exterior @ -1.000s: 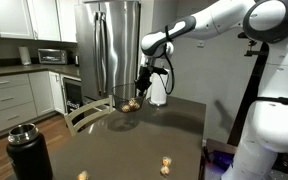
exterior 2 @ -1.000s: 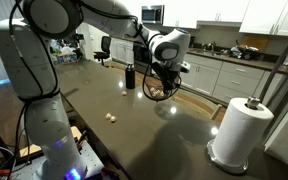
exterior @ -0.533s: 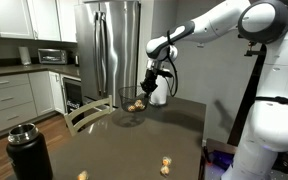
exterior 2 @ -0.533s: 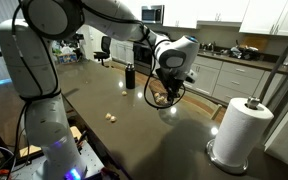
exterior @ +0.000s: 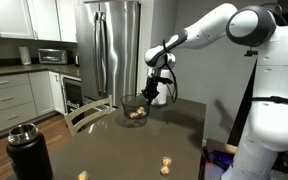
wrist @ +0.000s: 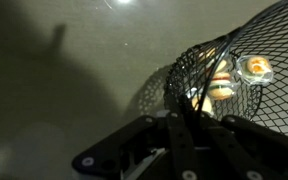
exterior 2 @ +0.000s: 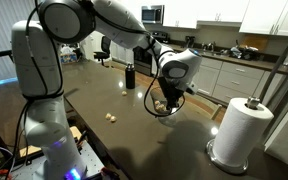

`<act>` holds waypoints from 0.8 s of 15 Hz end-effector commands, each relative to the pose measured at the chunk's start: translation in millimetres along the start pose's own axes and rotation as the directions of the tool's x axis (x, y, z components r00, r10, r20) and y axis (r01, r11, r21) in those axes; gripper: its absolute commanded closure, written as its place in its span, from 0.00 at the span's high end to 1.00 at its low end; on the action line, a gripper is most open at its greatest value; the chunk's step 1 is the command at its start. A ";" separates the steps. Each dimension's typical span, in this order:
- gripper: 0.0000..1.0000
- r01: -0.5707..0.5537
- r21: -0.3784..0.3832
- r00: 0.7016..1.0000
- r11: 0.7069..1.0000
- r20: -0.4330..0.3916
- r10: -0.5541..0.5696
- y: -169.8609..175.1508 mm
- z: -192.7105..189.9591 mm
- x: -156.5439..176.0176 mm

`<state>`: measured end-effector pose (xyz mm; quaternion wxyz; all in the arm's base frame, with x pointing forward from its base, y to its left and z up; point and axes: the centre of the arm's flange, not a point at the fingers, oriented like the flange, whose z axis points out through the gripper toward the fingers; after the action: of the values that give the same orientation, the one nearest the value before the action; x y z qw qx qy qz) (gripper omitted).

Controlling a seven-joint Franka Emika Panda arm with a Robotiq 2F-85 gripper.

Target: Pick the black basket and move it to the right

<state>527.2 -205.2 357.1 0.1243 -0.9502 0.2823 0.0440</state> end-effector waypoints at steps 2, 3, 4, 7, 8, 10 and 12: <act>0.07 -0.058 0.049 0.997 0.997 0.051 0.055 10.7 16.7 15.3; 0.06 -0.067 0.056 0.996 0.996 0.060 0.064 14.1 21.9 17.9; 0.06 -0.078 0.065 0.995 0.995 0.067 0.074 16.8 25.8 20.1; 0.07 -0.112 0.083 0.991 0.990 0.085 0.105 26.9 36.4 27.1; 0.07 -0.122 0.087 0.989 0.989 0.089 0.114 29.8 39.0 28.9; 0.06 -0.138 0.090 0.987 0.986 0.097 0.130 34.7 44.1 33.0; 0.06 -0.148 0.091 0.985 0.985 0.101 0.138 37.7 47.2 36.8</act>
<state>527.4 -233.3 299.4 0.1613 -0.9235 0.3388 0.0794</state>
